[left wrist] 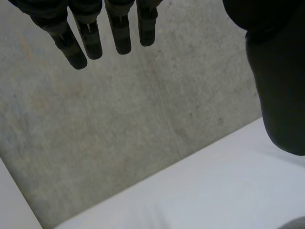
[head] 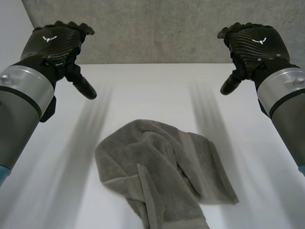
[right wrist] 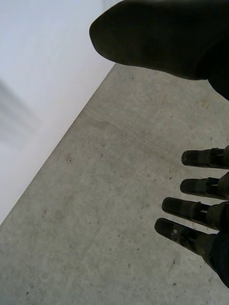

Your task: Fold the towel.

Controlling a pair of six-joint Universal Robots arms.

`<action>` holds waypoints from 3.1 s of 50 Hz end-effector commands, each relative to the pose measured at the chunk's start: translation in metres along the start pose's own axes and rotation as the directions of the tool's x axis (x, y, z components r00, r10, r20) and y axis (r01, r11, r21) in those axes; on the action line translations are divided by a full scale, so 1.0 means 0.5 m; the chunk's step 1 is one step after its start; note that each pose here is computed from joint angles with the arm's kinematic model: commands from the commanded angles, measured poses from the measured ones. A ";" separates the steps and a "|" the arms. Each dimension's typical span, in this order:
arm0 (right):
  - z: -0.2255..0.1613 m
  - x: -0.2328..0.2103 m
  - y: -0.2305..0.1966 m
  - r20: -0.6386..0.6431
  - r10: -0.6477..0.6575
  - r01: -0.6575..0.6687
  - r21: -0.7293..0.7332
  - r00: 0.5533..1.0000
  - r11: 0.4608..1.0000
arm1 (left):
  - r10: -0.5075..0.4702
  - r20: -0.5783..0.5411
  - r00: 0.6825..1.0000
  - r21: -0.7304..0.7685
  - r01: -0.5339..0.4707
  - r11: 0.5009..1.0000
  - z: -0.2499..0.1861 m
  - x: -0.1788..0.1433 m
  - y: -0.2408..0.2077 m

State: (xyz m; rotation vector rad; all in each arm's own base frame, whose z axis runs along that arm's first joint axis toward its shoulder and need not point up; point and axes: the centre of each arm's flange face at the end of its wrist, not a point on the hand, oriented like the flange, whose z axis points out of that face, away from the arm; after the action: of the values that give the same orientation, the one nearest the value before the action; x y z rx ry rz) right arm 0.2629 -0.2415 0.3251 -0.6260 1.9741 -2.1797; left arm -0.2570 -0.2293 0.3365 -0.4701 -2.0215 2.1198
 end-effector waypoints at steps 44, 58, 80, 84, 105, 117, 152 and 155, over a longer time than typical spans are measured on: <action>-0.138 -0.113 0.300 0.528 -0.181 0.362 -0.262 0.829 0.894 | 0.101 -0.568 0.817 -0.312 -0.327 0.892 -0.143 0.117 0.344; -0.139 -0.128 0.372 0.564 -0.152 0.396 -0.340 0.812 0.853 | 0.119 -0.663 0.739 -0.221 -0.345 0.912 -0.181 0.188 0.362; 0.052 0.015 0.248 0.061 -0.264 0.270 -0.146 0.963 0.952 | 0.185 -0.081 0.979 -0.177 -0.196 0.964 0.046 -0.049 0.295; 0.088 0.018 0.256 0.052 -0.271 0.276 -0.154 0.961 0.949 | 0.173 0.063 0.983 -0.190 -0.158 0.969 0.084 -0.144 0.292; 0.069 -0.004 0.319 0.191 -0.239 0.292 -0.340 0.952 0.894 | 0.175 0.104 0.979 -0.285 -0.139 0.948 0.092 -0.189 0.362; -0.039 -0.016 0.312 0.400 -0.311 0.437 -0.277 0.862 0.856 | 0.159 -0.027 0.987 -0.153 -0.161 0.975 -0.014 -0.140 0.280; -0.019 0.034 0.392 0.410 -0.481 0.591 -0.200 0.775 0.781 | 0.148 -0.413 0.898 -0.293 -0.285 0.913 0.004 -0.032 0.452; -0.016 0.038 0.393 0.405 -0.483 0.592 -0.205 0.777 0.780 | 0.153 -0.406 0.901 -0.295 -0.287 0.911 0.013 -0.034 0.456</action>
State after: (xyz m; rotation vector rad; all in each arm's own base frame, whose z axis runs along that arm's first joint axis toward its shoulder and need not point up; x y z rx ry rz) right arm 0.2132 -0.2615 0.1400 -1.6738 2.1286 -1.8086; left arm -0.2211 -0.2468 0.1167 -1.1133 -2.1698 1.5921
